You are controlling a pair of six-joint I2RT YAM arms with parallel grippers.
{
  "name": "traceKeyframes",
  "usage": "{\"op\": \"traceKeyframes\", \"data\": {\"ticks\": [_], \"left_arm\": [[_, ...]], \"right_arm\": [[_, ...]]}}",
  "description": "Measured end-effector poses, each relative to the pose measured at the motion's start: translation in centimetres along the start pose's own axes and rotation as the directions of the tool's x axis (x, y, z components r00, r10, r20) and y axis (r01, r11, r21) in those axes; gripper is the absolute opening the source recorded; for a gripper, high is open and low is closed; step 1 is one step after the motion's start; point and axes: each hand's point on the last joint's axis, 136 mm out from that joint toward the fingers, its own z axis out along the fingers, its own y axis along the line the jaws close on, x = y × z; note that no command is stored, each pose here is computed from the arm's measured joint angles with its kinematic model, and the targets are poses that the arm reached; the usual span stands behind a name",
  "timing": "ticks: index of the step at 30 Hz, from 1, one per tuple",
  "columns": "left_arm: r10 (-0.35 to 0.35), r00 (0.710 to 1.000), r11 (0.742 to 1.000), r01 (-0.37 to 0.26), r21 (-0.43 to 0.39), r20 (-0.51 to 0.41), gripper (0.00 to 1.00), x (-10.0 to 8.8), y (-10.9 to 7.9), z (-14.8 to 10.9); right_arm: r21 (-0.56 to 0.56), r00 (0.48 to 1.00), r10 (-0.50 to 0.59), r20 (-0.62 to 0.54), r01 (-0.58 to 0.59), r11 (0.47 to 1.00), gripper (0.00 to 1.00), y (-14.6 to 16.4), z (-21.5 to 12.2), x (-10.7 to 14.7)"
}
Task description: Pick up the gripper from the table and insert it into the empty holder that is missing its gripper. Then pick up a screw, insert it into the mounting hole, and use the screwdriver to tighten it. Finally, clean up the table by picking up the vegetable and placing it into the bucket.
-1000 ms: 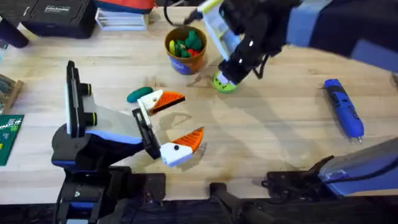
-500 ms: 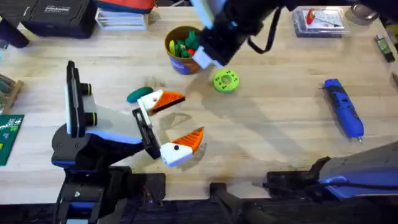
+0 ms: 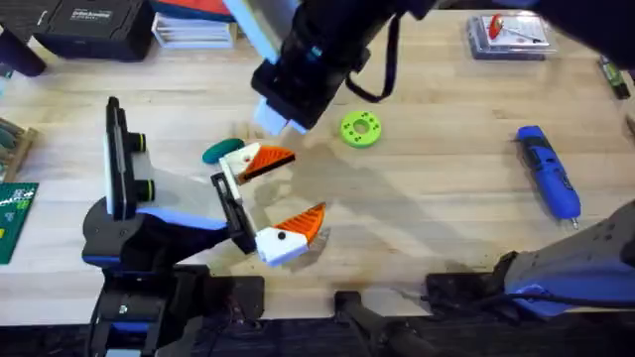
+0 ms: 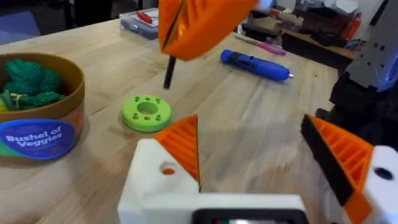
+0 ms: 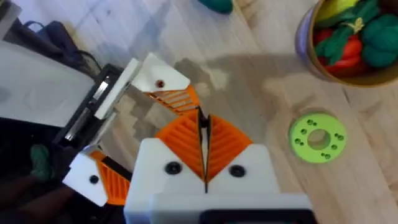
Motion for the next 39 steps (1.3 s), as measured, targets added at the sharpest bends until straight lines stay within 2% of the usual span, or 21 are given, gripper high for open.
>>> {"op": "traceKeyframes", "data": {"ticks": [6, 12, 26, 39], "left_arm": [[0.07, 0.998, 0.995, -0.07, 0.065, -0.004, 0.986, 0.1, -1.1, 0.0], [0.097, 0.995, 0.991, -0.097, 0.092, -0.003, 0.985, 0.2, -1.6, -0.1], [0.093, 0.996, 0.991, -0.092, 0.095, -0.008, 0.985, 0.5, -1.6, -0.1], [0.101, 0.995, 0.99, -0.1, 0.095, -0.004, 0.985, 0.3, -1.6, -0.1]], "right_arm": [[-0.021, 1.0, -0.024, -0.005, 0.024, 0.999, 0.006, 1.5, 0.2, 0.0], [-0.034, 0.999, -0.05, -0.011, 0.05, 0.998, 0.006, 2.7, 0.4, 0.1], [-0.056, 0.994, -0.087, -0.07, 0.083, 0.995, 0.006, 4.4, 2.4, 0.6], [-0.054, 0.995, -0.09, -0.04, 0.088, 0.995, 0.006, 4.4, 2.5, -0.2]]}}
